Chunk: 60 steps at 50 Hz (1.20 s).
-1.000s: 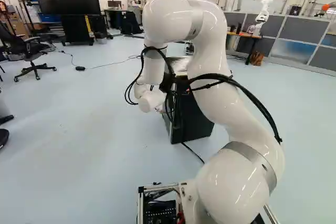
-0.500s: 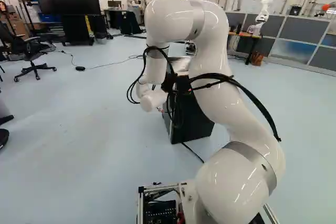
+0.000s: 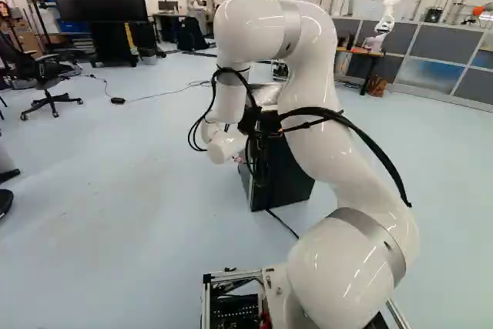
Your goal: Grab a drink from the fridge
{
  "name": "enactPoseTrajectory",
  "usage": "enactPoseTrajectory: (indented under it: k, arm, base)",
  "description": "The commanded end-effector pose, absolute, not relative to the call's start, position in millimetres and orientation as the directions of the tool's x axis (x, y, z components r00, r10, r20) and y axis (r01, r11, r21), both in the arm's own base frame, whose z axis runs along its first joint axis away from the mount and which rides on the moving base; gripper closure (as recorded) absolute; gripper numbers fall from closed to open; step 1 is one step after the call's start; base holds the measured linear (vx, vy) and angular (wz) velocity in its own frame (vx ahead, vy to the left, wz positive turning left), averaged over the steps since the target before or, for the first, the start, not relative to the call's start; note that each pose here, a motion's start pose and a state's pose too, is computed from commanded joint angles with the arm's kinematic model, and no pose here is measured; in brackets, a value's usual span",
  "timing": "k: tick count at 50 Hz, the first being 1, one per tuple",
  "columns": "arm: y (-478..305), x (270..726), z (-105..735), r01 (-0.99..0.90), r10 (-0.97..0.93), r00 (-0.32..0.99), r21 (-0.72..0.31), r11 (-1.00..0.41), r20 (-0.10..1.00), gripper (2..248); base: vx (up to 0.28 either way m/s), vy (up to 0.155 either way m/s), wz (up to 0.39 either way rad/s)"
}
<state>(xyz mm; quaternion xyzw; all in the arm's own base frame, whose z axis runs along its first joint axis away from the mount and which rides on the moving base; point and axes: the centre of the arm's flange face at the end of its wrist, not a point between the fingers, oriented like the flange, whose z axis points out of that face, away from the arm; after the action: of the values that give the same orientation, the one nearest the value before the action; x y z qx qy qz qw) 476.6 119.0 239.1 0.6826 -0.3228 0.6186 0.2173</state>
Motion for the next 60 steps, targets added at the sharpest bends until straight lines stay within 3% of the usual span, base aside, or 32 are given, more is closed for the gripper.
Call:
enactPoseTrajectory:
  k: [40,60]
  arm:
    - [111,464,241,-0.753,-0.161,0.016,-0.094,-0.651,0.987,3]
    - [111,427,242,-0.777,-0.149,0.052,-0.054,-0.627,0.987,3]
  base:
    - [0.0,0.0,0.0]
    - [0.0,0.0,0.0]
